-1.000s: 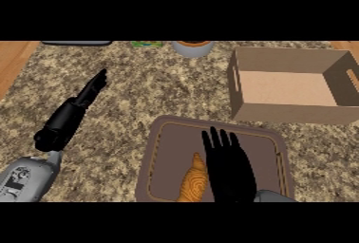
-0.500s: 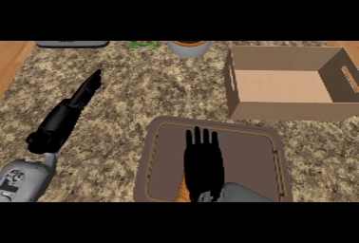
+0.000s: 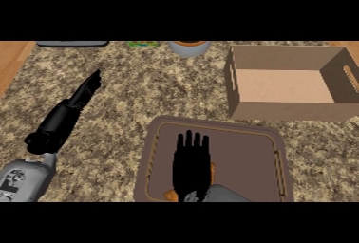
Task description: Pick the croissant from the tray and place it in the cardboard box
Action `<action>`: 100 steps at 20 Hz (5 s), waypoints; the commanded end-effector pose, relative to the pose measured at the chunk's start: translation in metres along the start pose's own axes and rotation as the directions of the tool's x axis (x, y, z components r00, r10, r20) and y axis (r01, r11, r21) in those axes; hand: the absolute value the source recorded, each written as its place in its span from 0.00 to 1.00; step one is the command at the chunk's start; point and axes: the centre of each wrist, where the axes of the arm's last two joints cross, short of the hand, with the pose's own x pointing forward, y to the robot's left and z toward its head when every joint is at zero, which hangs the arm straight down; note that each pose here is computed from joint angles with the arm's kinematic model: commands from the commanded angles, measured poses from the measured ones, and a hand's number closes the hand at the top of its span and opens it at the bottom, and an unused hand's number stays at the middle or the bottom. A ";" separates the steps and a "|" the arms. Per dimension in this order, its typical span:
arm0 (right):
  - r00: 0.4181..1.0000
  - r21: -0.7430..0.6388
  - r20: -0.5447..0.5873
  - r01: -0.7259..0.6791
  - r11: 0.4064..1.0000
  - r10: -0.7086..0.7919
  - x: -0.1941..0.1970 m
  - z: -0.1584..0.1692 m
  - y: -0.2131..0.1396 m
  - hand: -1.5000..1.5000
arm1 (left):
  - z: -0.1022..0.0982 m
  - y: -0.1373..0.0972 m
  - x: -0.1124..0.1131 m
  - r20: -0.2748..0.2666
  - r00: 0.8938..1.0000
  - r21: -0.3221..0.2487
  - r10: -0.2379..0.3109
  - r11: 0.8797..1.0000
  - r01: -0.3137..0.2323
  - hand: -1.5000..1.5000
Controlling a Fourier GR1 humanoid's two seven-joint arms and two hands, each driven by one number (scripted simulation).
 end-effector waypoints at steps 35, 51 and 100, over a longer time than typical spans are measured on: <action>0.346 -0.236 0.910 -0.015 0.972 0.227 -0.045 0.076 0.006 1.00 | -0.005 -0.005 0.008 0.029 0.999 -0.009 0.012 1.000 -0.012 0.50; 0.465 -0.335 0.883 0.529 0.780 0.064 -0.211 0.064 -0.095 1.00 | 0.005 0.010 0.009 0.004 1.000 0.005 0.007 1.000 -0.007 0.50; 0.079 0.330 0.706 0.843 0.425 -0.704 -0.371 -0.154 -0.169 0.00 | -0.013 -0.016 0.010 0.042 0.999 -0.047 -0.003 0.999 0.005 0.50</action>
